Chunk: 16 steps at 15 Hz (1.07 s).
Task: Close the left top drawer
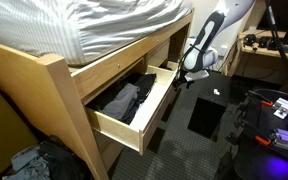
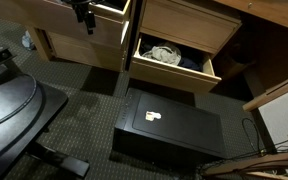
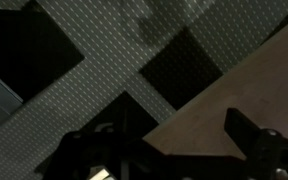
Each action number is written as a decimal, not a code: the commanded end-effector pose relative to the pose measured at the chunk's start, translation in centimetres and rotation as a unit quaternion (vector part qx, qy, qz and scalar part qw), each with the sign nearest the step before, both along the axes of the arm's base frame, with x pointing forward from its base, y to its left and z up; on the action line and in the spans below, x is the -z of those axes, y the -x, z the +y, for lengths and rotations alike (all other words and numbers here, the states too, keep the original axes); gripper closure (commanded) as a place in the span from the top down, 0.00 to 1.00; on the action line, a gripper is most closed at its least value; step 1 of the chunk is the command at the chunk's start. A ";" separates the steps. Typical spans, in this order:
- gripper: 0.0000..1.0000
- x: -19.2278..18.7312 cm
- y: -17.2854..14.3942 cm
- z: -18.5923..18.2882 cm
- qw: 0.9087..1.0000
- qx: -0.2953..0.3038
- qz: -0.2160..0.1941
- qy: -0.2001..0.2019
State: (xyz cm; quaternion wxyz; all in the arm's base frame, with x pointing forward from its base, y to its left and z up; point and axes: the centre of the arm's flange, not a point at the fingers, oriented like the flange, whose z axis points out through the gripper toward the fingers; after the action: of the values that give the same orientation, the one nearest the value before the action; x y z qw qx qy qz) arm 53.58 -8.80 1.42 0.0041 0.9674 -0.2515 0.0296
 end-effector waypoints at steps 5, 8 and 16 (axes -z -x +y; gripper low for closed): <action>1.00 3.0 -2.6 -0.3 0.979 0.020 -0.201 -0.020; 1.00 -1.1 -4.0 1.3 0.961 0.015 -0.272 -0.041; 1.00 -11.5 -13.2 1.6 0.928 -0.026 -0.364 -0.080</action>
State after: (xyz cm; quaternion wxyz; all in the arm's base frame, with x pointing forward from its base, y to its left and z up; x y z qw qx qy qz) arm 66.91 -7.20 13.11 -0.1675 0.8926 -0.2118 0.3610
